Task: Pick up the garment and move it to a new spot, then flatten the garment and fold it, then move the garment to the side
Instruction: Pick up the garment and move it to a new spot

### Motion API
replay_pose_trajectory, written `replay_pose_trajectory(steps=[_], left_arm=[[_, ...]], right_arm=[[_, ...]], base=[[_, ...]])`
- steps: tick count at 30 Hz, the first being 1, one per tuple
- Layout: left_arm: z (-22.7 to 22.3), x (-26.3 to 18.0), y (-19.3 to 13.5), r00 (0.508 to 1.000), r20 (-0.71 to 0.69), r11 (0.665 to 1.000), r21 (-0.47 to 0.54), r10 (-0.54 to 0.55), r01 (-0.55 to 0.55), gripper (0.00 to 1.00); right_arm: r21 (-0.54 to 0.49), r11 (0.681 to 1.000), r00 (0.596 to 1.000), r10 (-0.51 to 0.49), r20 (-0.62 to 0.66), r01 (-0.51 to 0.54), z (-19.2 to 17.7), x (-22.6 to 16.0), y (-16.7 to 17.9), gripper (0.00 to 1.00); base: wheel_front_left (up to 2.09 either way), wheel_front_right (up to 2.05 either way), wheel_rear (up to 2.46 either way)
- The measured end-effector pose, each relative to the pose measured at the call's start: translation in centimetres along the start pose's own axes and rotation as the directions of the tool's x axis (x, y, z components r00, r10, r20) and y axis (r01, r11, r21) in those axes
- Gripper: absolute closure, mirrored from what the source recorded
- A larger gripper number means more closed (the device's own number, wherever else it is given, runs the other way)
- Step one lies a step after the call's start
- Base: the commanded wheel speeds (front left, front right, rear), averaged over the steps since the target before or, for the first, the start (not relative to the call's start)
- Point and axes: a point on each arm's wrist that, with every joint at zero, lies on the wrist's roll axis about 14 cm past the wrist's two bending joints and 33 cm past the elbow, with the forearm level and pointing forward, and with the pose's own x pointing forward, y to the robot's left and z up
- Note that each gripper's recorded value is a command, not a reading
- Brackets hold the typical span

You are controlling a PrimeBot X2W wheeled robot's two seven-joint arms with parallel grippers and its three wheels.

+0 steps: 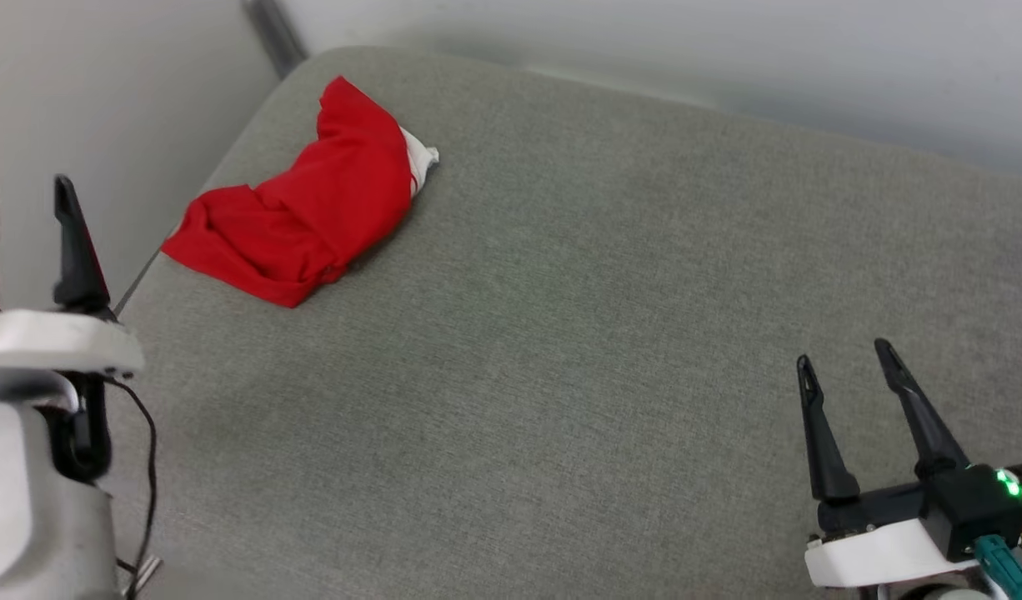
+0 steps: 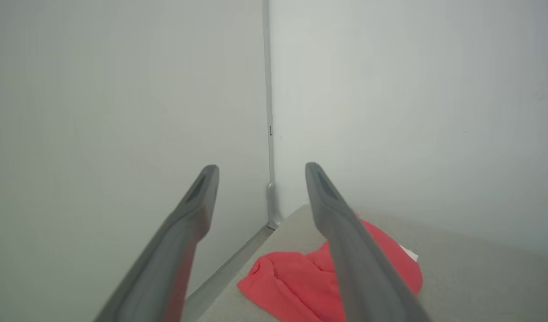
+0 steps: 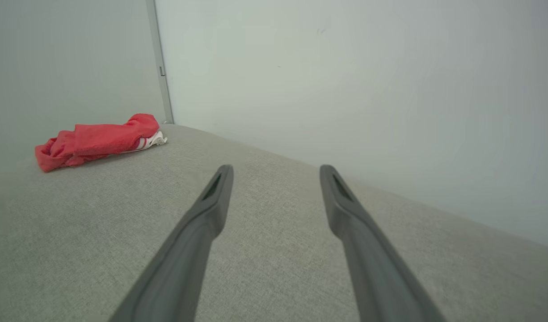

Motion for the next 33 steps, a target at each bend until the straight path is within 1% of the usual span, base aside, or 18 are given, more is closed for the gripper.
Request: replay_pose_trajectory(steps=[4,7,9,14,16,18,20,23,25,27,28,29,30,31,32,33], left_arm=[[-0.2,4.7,-1.8,0.998,-0.015,0.996,0.061,-0.064,0.065,0.00],[-0.8,7.9,-3.0,0.995,-0.036,0.994,0.061,-0.089,0.091,0.00],[-1.5,9.7,-4.2,0.990,-0.075,0.990,0.068,-0.121,0.126,0.00],[-4.9,12.8,-6.1,0.951,-0.261,0.979,0.071,-0.165,0.189,0.00],[-6.7,13.5,-7.1,0.916,-0.356,0.976,0.046,-0.184,0.214,0.00],[-9.1,13.3,-8.5,0.857,-0.470,0.971,-0.003,-0.212,0.239,0.00],[-11.5,12.4,-9.6,0.773,-0.588,0.963,-0.041,-0.240,0.268,0.00],[-14.3,11.2,-10.2,0.645,-0.723,0.949,-0.046,-0.247,0.312,0.00],[-16.2,9.9,-10.4,0.547,-0.803,0.940,-0.045,-0.236,0.339,0.00],[-18.3,8.1,-10.9,0.428,-0.872,0.936,-0.087,-0.237,0.341,0.00],[-19.0,7.5,-11.2,0.385,-0.891,0.935,-0.108,-0.241,0.337,0.00],[-19.5,7.2,-11.3,0.353,-0.905,0.935,-0.116,-0.239,0.334,0.00],[-19.5,7.2,-11.3,0.353,-0.905,0.935,-0.116,-0.239,0.334,0.00],[-19.9,7.0,-11.3,0.325,-0.917,0.936,-0.119,-0.232,0.332,0.00],[-21.1,6.3,-11.4,0.261,-0.941,0.937,-0.125,-0.217,0.326,0.00],[-21.1,6.3,-11.4,0.261,-0.941,0.937,-0.125,-0.217,0.326,0.00]], right_arm=[[-0.011,0.999,0.999,-0.038,-0.011,0.038,-1.2,0.5,-1.7,0.00],[-0.022,0.998,0.998,-0.053,-0.014,0.053,-1.9,0.9,-2.7,0.00],[-0.032,0.998,0.998,-0.061,-0.008,0.060,-2.3,1.3,-3.3,0.00],[-0.044,0.996,0.997,-0.074,-0.005,0.074,-3.5,2.2,-4.8,0.00],[-0.048,0.996,0.997,-0.076,-0.006,0.075,-4.0,2.4,-5.1,0.00],[-0.044,0.996,0.997,-0.078,-0.007,0.078,-4.5,2.7,-5.4,0.00],[-0.047,0.996,0.997,-0.079,-0.010,0.079,-5.0,2.7,-5.6,0.00],[-0.049,0.995,0.997,-0.082,-0.011,0.081,-5.6,2.9,-6.0,0.00],[-0.053,0.995,0.996,-0.082,-0.019,0.081,-6.1,2.9,-6.2,0.00],[-0.054,0.995,0.996,-0.084,-0.023,0.082,-6.4,2.9,-6.3,0.00],[-0.055,0.995,0.996,-0.084,-0.023,0.083,-6.5,2.9,-6.4,0.00],[-0.058,0.995,0.996,-0.085,-0.022,0.084,-6.7,3.0,-6.6,0.00],[-0.058,0.995,0.996,-0.085,-0.022,0.084,-6.7,3.0,-6.6,0.00],[-0.060,0.995,0.996,-0.087,-0.025,0.085,-6.9,3.0,-6.7,0.00],[-0.059,0.994,0.995,-0.090,-0.037,0.087,-7.4,2.9,-6.8,0.00],[-0.059,0.994,0.995,-0.090,-0.037,0.087,-7.4,2.9,-6.8,0.00]], base=[[0.00,0.00,0.00],[0.00,0.00,0.00],[0.00,0.00,0.00],[0.00,0.00,0.00],[0.00,0.00,0.00],[0.00,0.00,0.00],[0.00,0.00,0.00],[0.00,0.00,0.00],[0.00,0.00,0.00],[0.00,0.00,0.00],[0.00,0.00,0.00],[0.00,0.00,0.00],[0.00,0.00,0.00],[0.00,0.00,0.00],[0.00,0.00,0.00],[0.00,0.00,0.00]])
